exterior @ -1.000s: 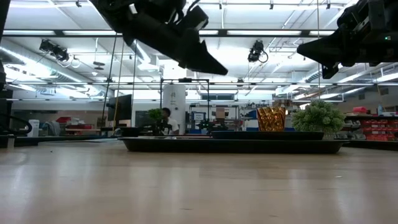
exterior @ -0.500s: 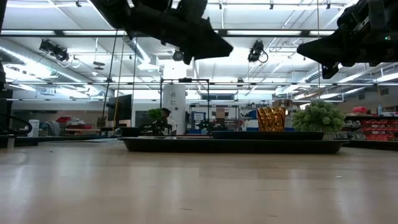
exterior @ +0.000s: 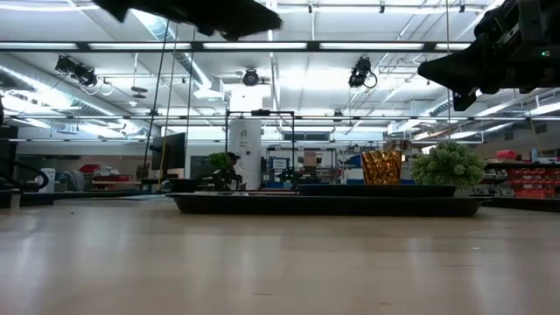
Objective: Pick and place plate/cup/fork/spoon on tray
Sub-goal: Return to Home Position
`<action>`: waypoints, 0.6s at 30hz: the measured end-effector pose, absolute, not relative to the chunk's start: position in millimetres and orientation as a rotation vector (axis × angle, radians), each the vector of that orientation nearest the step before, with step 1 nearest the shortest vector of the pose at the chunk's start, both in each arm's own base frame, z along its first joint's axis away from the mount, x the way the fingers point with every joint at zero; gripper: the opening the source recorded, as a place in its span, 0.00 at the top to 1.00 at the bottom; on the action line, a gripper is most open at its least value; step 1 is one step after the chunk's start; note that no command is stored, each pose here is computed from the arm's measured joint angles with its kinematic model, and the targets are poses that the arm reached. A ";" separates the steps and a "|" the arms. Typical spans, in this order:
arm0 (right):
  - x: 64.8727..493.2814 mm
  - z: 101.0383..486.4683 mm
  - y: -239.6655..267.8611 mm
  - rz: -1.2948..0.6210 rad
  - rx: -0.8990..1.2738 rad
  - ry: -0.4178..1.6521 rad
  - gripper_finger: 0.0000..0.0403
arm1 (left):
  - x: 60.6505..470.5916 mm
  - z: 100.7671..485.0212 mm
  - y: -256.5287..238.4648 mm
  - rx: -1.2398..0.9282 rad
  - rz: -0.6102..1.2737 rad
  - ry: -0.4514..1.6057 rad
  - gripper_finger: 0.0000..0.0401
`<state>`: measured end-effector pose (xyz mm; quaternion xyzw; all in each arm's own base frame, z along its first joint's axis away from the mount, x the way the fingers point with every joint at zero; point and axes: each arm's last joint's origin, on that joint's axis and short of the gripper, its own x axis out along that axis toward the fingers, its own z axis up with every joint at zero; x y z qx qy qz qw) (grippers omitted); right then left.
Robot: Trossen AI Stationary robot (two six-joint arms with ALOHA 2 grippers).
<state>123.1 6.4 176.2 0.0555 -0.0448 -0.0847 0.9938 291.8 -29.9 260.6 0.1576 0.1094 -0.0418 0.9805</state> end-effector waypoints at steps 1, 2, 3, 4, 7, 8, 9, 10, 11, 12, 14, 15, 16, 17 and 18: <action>123.1 176.2 6.4 -0.170 0.111 -0.090 0.92 | 283.7 258.9 -29.4 0.315 -0.082 0.197 0.71; 123.1 176.3 6.4 -0.170 0.111 -0.091 0.92 | 274.8 255.9 -28.1 0.312 -0.074 0.185 0.71; 123.1 176.2 6.4 -0.170 0.111 -0.090 0.92 | 266.3 251.0 -26.4 0.308 -0.055 0.174 0.71; 123.1 176.2 6.4 -0.170 0.111 -0.090 0.92 | 258.9 247.6 -25.0 0.291 -0.033 0.153 0.71; 123.1 176.2 6.4 -0.170 0.111 -0.090 0.92 | 234.9 234.9 -21.0 0.229 0.026 0.105 0.71; 123.1 176.2 6.4 -0.170 0.111 -0.090 0.92 | 227.7 229.7 -20.0 0.207 0.036 0.101 0.71; 123.1 176.2 6.4 -0.170 0.111 -0.090 0.92 | 221.3 224.3 -19.2 0.185 0.040 0.097 0.71; 123.1 176.2 6.4 -0.170 0.111 -0.090 0.92 | 216.0 219.4 -18.0 0.168 0.043 0.095 0.71; 123.1 176.2 6.4 -0.170 0.111 -0.090 0.92 | 210.8 214.9 -17.0 0.152 0.048 0.095 0.71; 123.1 176.3 6.4 -0.170 0.111 -0.090 0.92 | 205.8 211.0 -16.3 0.147 0.051 0.093 0.71; 123.1 176.2 6.4 -0.170 0.111 -0.090 0.92 | 196.6 205.0 -15.3 0.144 0.053 0.080 0.71; 123.1 176.2 6.4 -0.170 0.111 -0.090 0.92 | 192.2 202.6 -14.9 0.142 0.052 0.075 0.71; 123.1 176.2 6.4 -0.170 0.111 -0.090 0.92 | 187.3 200.0 -14.5 0.132 0.052 0.071 0.71; 123.1 176.2 6.4 -0.170 0.111 -0.090 0.92 | 182.9 197.7 -14.2 0.122 0.051 0.067 0.71; 123.1 176.2 6.4 -0.170 0.111 -0.090 0.92 | 178.7 195.9 -13.7 0.116 0.052 0.060 0.71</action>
